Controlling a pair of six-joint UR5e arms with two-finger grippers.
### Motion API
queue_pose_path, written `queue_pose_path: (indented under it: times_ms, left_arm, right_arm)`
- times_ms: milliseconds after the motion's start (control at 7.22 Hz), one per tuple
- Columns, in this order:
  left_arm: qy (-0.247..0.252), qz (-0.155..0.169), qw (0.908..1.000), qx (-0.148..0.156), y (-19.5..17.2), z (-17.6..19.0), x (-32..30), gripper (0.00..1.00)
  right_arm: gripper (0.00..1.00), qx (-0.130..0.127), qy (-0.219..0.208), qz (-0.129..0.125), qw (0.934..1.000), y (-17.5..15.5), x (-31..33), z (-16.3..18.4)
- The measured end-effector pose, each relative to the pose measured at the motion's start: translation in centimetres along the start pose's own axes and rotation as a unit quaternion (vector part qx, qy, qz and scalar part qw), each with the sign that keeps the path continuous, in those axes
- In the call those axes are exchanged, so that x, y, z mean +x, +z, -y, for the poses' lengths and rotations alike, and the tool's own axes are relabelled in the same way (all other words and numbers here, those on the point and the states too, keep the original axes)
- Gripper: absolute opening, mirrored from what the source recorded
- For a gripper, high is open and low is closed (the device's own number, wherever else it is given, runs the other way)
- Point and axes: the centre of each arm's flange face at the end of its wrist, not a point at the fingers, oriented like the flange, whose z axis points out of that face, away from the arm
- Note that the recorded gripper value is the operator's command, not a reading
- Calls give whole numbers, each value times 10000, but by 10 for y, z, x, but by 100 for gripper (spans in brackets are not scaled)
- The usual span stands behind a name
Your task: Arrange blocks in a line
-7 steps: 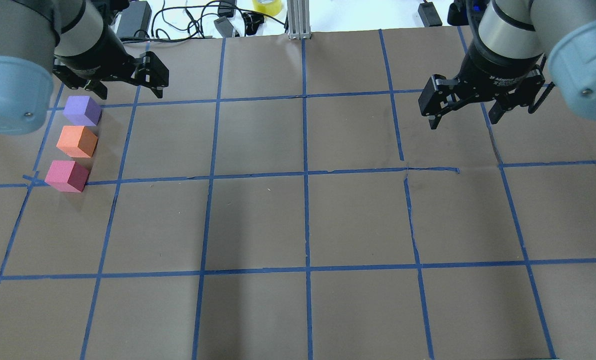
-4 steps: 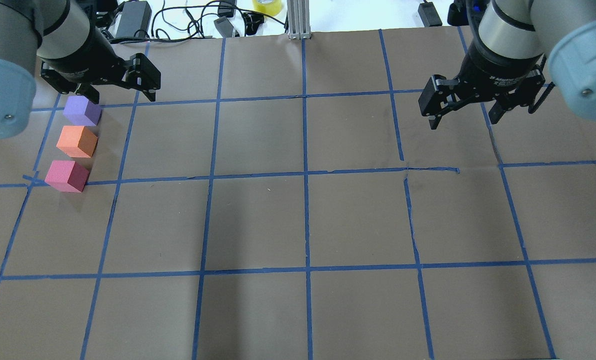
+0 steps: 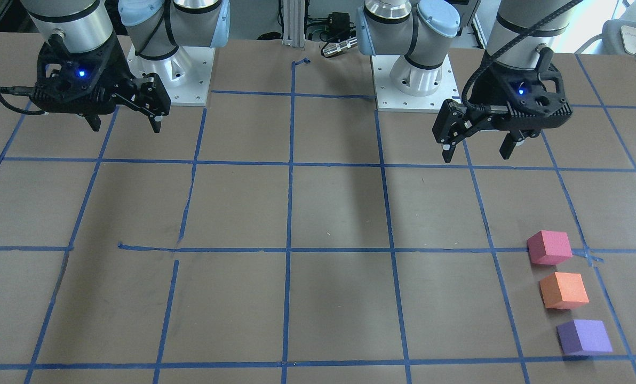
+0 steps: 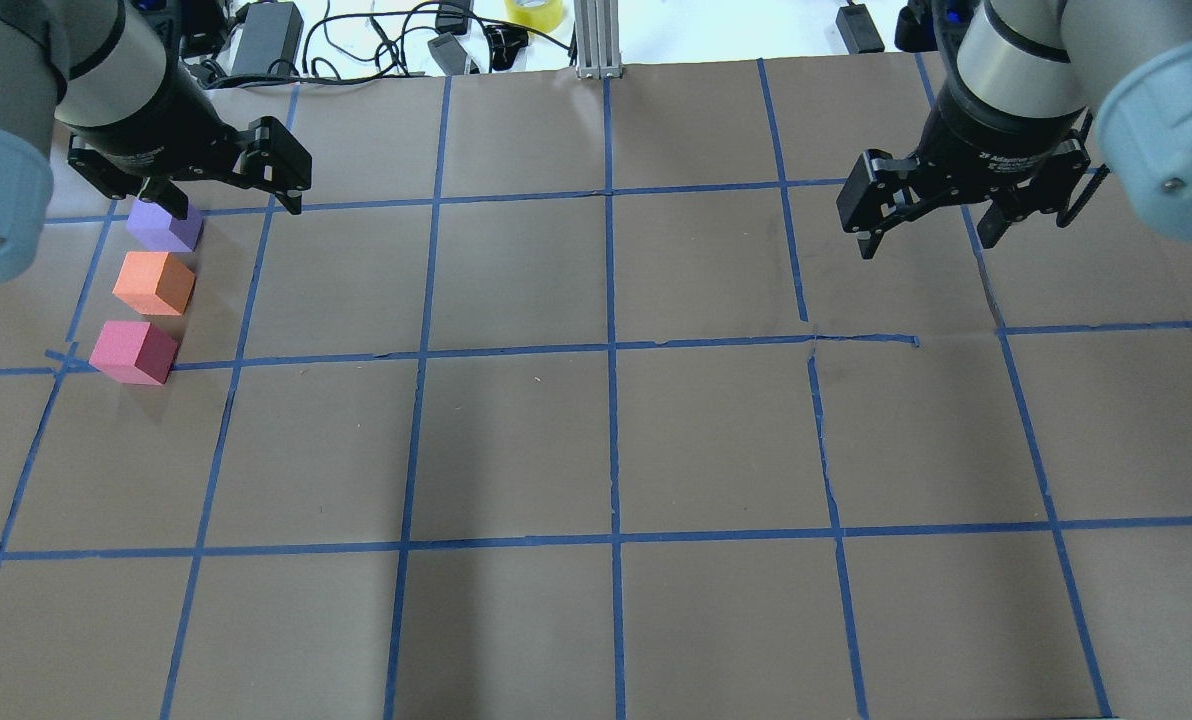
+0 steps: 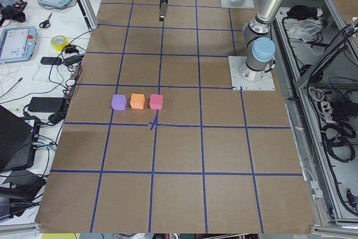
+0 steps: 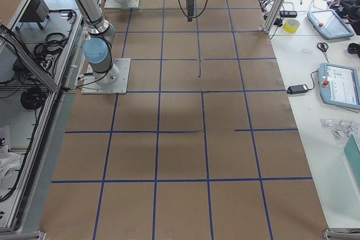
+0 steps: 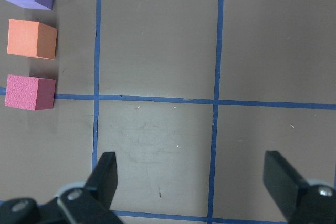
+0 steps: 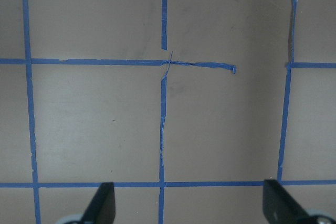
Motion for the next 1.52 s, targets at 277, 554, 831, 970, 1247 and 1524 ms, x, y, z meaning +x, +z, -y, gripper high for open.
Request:
queue_pose_path:
  times_ms: [277, 554, 831, 970, 1247, 1524]
  left_arm:
    - [-14, -20, 10000, -91, 7, -7, 3, 100]
    - [-17, -16, 9999, -148, 8, -11, 4, 100]
    - [-15, -6, 9997, -253, 6, -17, 4, 100]
    - [-12, -4, 9996, -271, 6, -18, 4, 100]
    - [-7, -5, 9996, -281, 5, -19, 4, 100]
    - [-1, 4, 9996, -278, 5, -19, 4, 100]
  right_arm:
    - [100, 7, -4, 0, 10000, 0, 0, 0]
    - [100, 13, -6, 0, 10000, 0, 0, 1]
    - [100, 13, -7, 0, 10000, 0, 0, 1]
    - [100, 16, -7, -1, 10000, 0, 0, 1]
    - [100, 20, -7, -1, 10000, 0, 0, 1]
    - [100, 23, -6, -1, 10000, 0, 0, 1]
